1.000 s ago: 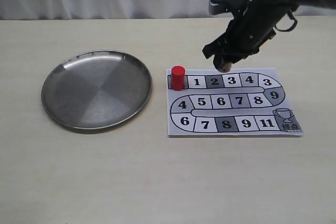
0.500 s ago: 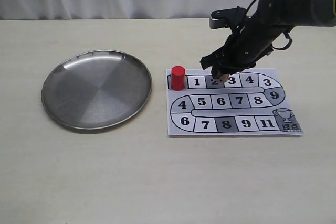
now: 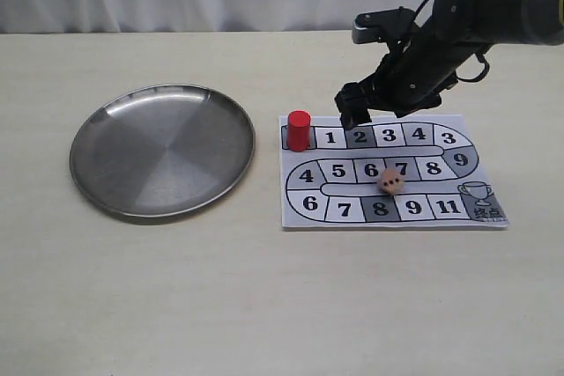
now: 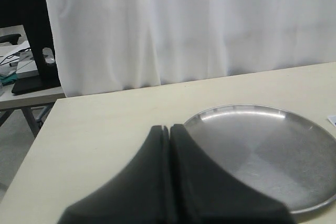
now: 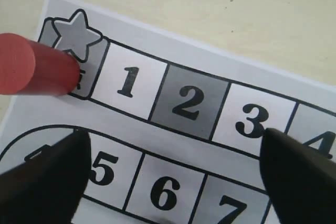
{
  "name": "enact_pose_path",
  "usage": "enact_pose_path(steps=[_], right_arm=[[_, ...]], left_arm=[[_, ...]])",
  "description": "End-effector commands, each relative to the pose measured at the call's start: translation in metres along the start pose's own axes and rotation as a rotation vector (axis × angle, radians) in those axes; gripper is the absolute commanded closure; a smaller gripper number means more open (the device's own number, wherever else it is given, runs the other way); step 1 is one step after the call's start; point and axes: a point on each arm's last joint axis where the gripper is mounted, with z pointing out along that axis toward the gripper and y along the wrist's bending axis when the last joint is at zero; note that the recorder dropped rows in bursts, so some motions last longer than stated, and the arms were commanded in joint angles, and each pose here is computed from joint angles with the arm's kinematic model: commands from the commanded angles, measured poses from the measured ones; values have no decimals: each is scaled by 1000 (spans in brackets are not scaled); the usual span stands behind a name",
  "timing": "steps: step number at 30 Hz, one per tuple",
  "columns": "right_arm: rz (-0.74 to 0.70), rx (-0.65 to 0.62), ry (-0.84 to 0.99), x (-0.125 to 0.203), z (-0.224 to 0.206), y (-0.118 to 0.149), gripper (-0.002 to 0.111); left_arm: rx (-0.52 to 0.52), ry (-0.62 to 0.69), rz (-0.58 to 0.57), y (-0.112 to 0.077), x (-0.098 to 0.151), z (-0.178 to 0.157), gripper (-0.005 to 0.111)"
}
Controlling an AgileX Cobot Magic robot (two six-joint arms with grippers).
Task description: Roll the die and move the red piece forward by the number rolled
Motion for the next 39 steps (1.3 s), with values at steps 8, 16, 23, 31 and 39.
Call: enact_pose_path(steps=[8, 16, 23, 31, 39], right_arm=[[-2, 3, -21, -2, -4, -1, 27], [-40, 24, -70, -9, -43, 0, 27], [-177, 155, -21, -1, -99, -6, 35], [-271, 276, 272, 29, -130, -17, 104], [-413, 210, 460, 75, -89, -19, 104]], left_arm=[[-2, -10, -2, 0, 0, 0, 107], [-2, -10, -2, 0, 0, 0, 107], [-2, -10, -2, 0, 0, 0, 107], [-2, -10, -2, 0, 0, 0, 107], [-2, -10, -2, 0, 0, 0, 107]])
